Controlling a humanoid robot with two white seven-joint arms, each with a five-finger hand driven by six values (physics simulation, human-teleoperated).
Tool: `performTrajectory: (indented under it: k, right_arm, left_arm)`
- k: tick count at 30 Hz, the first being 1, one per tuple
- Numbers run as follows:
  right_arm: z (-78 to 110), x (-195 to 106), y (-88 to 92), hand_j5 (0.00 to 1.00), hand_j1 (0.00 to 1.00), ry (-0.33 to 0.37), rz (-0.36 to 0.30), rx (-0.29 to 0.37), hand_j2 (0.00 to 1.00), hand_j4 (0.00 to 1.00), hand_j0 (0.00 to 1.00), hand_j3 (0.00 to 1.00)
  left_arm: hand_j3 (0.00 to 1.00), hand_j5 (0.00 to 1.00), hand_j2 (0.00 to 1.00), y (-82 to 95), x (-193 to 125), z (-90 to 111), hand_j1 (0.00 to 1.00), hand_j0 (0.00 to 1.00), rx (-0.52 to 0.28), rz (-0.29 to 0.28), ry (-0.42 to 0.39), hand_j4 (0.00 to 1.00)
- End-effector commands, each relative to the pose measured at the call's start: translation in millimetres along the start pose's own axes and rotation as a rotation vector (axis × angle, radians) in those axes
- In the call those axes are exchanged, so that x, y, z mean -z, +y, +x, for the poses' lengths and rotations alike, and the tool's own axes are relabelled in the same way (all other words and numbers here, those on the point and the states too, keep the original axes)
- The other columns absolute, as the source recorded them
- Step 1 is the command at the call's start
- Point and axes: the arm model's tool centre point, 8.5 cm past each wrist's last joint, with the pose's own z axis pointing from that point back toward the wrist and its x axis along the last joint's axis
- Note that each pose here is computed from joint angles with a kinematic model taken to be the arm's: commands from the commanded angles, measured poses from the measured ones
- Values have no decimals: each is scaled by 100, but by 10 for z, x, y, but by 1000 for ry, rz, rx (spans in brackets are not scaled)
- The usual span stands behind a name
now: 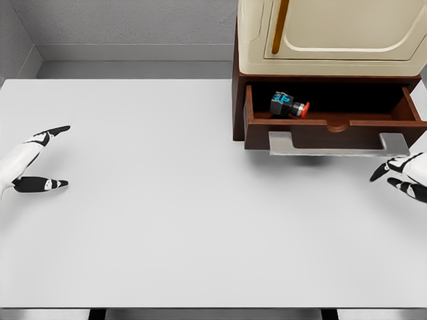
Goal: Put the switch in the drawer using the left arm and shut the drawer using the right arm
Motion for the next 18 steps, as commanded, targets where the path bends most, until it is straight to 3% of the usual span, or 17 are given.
performTrajectory:
  k: [1, 18]
  right_arm:
    - [-72, -2, 114, 51, 51, 18, 19, 38, 51, 51, 51, 51]
    - [-129, 351, 154, 52, 52, -6, -18, 69, 52, 52, 52, 52]
  left_arm:
    - [100, 100, 100, 7, -2, -1, 100, 100, -7, 4, -1, 100]
    - [100, 100, 100, 11, -3, 0, 100, 100, -14, 13, -2, 100]
